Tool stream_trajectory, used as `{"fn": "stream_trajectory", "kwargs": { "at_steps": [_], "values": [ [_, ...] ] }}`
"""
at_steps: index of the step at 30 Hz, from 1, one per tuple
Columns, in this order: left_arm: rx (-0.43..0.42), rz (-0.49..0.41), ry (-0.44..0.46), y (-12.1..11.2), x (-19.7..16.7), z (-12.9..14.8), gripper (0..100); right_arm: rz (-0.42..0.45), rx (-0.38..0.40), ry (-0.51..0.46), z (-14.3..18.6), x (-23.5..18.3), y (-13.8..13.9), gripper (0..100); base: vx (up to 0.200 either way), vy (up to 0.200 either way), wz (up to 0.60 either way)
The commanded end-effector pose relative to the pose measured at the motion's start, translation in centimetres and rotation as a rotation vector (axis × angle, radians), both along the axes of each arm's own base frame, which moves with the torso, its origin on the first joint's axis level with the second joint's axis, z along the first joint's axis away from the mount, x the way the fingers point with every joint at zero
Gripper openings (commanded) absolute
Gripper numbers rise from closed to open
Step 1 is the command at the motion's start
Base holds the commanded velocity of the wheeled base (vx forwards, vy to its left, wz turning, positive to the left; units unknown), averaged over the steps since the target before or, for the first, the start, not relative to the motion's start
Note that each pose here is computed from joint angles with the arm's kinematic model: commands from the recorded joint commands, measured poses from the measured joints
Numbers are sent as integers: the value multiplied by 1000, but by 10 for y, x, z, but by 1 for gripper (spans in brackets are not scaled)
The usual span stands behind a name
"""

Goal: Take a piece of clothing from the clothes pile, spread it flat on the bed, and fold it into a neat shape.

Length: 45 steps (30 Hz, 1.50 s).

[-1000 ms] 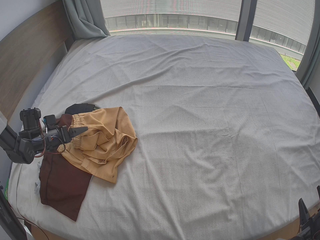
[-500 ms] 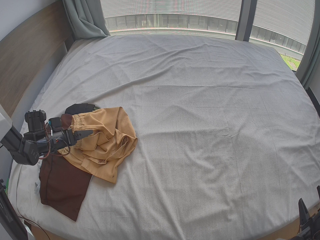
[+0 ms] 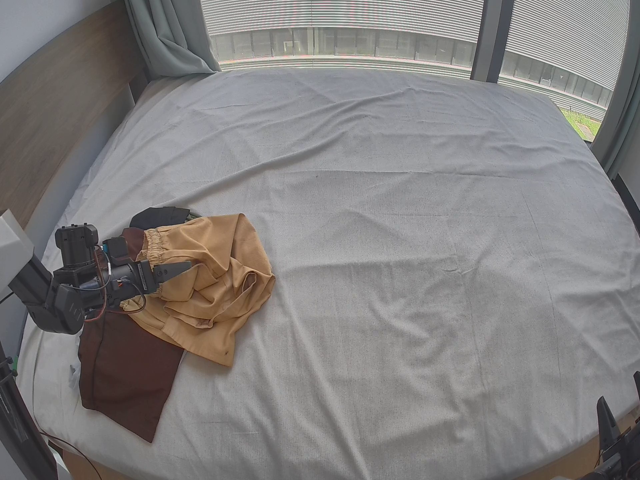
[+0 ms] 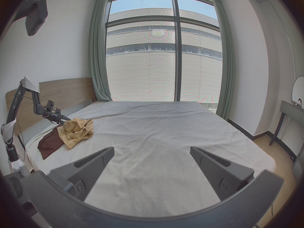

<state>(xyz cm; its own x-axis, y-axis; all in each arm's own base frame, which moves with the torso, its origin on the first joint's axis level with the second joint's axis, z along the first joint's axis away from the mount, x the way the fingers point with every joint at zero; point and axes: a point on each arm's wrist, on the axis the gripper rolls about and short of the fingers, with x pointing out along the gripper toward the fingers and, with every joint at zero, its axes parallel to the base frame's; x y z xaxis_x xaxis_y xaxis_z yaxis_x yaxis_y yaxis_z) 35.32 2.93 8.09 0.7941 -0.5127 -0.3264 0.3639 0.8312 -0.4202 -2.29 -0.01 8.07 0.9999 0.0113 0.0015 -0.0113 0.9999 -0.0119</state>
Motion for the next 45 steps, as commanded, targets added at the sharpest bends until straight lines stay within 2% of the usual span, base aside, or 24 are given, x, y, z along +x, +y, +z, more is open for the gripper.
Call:
{"fn": "stream_trajectory", "kwargs": {
  "at_steps": [1,2,18,22,33,45],
  "values": [
    [0,1,0,0,1,0,100,1,0,1,-5,0,0,100,0,0,0],
    [0,1,-1,0,1,0,0,1,0,1,-5,0,0,100,0,0,0],
    [-24,13,-20,3,-3,-1,0,1,-2,1,-5,0,0,100,0,0,0],
    [-40,18,-44,2,-12,10,0,1,-2,1,-5,0,0,100,0,0,0],
    [-46,7,-50,-4,-37,16,0,1,-2,1,-5,0,0,100,0,0,0],
    [-72,18,-105,-4,-49,25,0,1,-3,1,-5,0,0,100,0,0,0]
  ]
}}
